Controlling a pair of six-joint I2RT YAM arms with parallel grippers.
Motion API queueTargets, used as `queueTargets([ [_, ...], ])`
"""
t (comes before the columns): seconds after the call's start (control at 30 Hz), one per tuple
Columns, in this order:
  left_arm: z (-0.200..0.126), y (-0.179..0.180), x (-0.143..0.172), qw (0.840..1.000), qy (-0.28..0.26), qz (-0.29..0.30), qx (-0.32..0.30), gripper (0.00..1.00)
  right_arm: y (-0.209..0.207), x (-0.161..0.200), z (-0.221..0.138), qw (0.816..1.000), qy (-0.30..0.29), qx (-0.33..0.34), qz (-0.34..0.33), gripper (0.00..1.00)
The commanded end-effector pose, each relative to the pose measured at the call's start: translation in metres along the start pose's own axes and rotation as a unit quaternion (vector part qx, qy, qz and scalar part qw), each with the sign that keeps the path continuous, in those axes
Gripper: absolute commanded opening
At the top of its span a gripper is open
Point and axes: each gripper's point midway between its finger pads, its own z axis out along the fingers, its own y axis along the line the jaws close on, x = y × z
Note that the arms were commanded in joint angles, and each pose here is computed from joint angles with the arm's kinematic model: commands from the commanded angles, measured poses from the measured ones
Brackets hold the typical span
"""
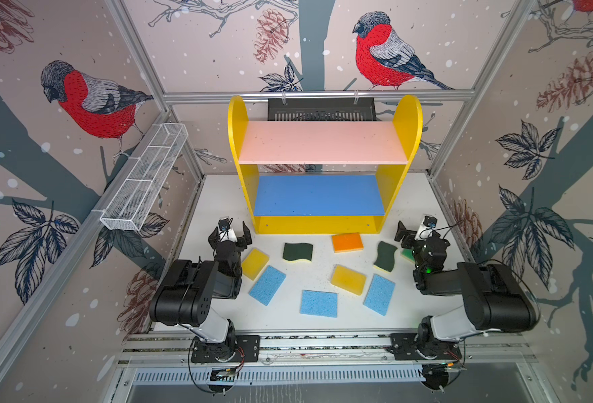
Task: Arrange cleaning sponges on a shelf
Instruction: Rotate the cleaning sponge at the middle-left of the table.
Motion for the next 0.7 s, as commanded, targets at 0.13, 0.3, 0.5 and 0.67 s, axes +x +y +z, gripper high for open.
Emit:
queueTargets([
  [0.13, 0.000, -0.002, -0.005, 1.000, -0.009, 0.003, 0.006, 0.97, 0.000, -0.007, 0.000, 1.000, -0.014, 0.002, 0.004, 1.00],
  [0.3, 0.000, -0.002, -0.005, 1.000, -0.010, 0.003, 0.006, 0.97, -0.002, -0.009, 0.001, 1.000, -0.014, 0.007, 0.006, 1.00],
  [0.5, 0.003, 0.001, -0.017, 1.000, -0.004, 0.001, -0.008, 0.97, -0.005, -0.017, 0.013, 1.000, 0.008, 0.023, 0.006, 1.00],
  [0.67, -0.004, 0.004, -0.038, 0.999, -0.010, 0.009, -0.049, 0.97, 0.001, -0.036, 0.017, 0.999, 0.024, 0.033, -0.008, 1.00],
])
